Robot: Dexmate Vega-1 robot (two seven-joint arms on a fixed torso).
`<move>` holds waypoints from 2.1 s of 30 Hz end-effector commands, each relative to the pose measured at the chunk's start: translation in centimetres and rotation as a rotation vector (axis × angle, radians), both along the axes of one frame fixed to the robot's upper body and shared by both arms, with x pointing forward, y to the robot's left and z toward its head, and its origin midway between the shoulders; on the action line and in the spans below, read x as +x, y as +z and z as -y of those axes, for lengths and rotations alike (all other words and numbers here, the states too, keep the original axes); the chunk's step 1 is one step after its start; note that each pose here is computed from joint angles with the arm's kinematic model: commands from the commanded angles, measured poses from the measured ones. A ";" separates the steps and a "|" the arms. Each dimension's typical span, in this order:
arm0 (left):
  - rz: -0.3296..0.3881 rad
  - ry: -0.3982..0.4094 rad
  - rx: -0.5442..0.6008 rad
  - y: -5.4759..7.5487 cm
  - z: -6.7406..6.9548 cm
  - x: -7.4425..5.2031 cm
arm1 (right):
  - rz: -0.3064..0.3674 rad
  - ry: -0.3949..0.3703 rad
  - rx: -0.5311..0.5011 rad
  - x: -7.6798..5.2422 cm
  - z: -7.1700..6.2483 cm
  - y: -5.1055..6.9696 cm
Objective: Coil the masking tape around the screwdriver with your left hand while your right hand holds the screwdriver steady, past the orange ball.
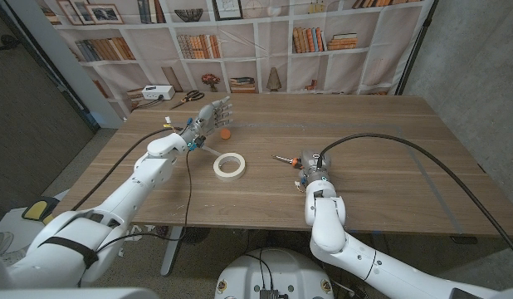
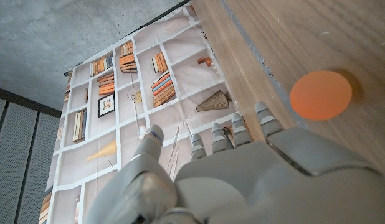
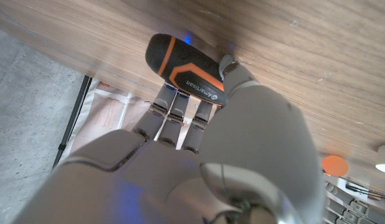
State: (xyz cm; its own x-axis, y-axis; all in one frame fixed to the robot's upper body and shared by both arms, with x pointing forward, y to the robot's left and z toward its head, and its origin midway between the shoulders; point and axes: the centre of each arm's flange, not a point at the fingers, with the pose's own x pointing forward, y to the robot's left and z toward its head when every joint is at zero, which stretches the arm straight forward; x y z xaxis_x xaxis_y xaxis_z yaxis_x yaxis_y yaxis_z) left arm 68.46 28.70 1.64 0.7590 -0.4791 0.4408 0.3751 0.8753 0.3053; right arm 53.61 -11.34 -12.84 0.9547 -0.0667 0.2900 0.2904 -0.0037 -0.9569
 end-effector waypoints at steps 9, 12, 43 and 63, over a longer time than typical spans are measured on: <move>0.200 0.292 0.346 1.6 0.8 -6.0 | 0.386 0.005 0.028 -2.2 1.0 2.5; 0.235 0.338 0.405 1.6 1.1 -7.3 | 0.411 0.013 0.032 -2.2 1.1 2.7; 0.414 0.611 0.973 1.0 5.1 -14.7 | 0.558 0.018 0.048 -2.7 3.3 4.5; 0.318 0.668 1.248 -0.6 6.2 -17.6 | 0.609 0.028 0.051 -3.8 3.3 4.7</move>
State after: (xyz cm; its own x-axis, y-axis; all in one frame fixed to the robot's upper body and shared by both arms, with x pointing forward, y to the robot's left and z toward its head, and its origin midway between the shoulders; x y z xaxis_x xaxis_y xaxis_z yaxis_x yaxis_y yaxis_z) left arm 52.63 22.96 1.93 0.9118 -0.3311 0.2428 -0.2280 0.0836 0.9701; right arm 50.38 -14.60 -8.24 0.6420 -0.0732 0.7632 0.7667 0.0515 -0.6399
